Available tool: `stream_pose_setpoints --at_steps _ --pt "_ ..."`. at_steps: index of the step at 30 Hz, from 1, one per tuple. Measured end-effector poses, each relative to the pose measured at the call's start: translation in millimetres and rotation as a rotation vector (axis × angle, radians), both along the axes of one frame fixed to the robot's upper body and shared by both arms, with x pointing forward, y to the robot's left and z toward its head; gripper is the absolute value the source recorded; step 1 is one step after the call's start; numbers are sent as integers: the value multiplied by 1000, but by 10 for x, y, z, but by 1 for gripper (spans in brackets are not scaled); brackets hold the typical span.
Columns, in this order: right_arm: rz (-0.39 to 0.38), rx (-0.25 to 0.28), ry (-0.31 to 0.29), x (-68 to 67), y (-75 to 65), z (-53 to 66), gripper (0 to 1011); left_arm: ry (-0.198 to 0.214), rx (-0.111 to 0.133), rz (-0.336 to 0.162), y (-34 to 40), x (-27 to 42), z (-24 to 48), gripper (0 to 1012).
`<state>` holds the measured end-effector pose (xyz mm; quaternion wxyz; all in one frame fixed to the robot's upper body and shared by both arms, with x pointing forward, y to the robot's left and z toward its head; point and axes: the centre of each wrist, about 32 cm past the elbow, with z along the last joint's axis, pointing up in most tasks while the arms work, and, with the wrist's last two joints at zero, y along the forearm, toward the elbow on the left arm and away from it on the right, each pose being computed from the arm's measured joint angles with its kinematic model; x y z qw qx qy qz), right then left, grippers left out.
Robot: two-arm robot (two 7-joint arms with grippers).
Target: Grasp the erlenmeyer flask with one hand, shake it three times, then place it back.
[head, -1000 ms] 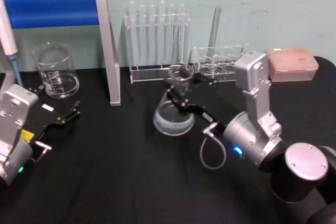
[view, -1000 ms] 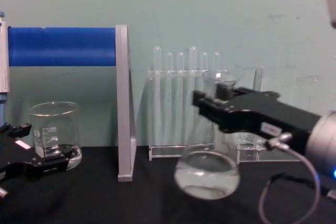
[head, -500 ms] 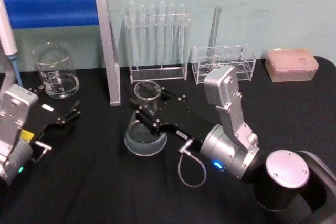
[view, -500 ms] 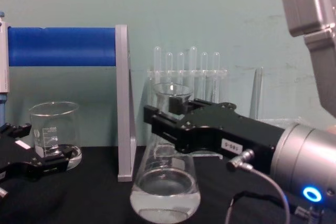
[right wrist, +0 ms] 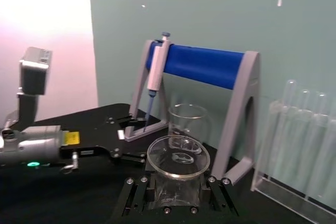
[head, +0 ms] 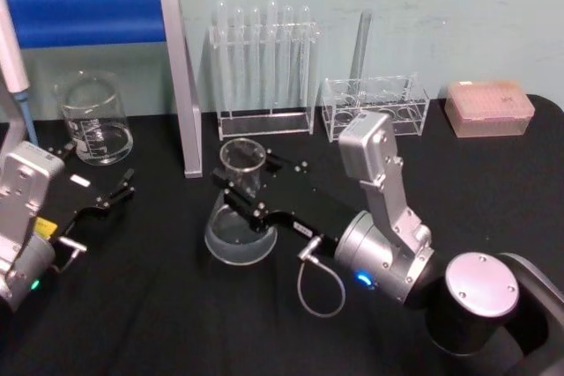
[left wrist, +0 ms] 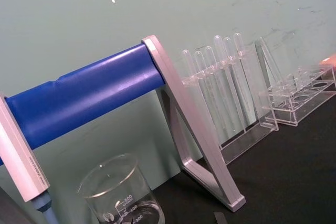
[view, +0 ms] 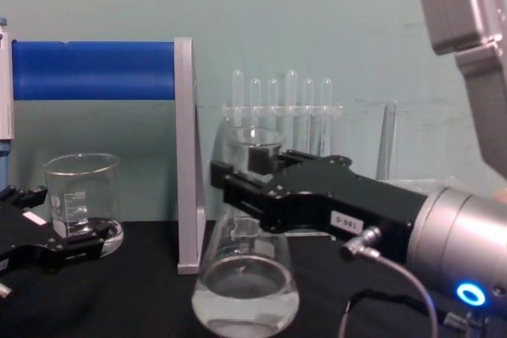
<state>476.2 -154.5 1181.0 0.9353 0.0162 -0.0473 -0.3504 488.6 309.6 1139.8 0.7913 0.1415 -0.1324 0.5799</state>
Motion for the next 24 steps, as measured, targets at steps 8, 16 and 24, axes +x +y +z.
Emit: stream_pose_setpoints --at_steps 8,16,24 --pt "-71 10 -2 47 -118 14 450 0 0 0 0 0 0 1001" --pt "-188 17 -15 121 -332 37 450 0 0 0 0 0 0 1001" --pt "-289 19 -25 165 -527 46 450 0 0 0 0 0 0 1001"
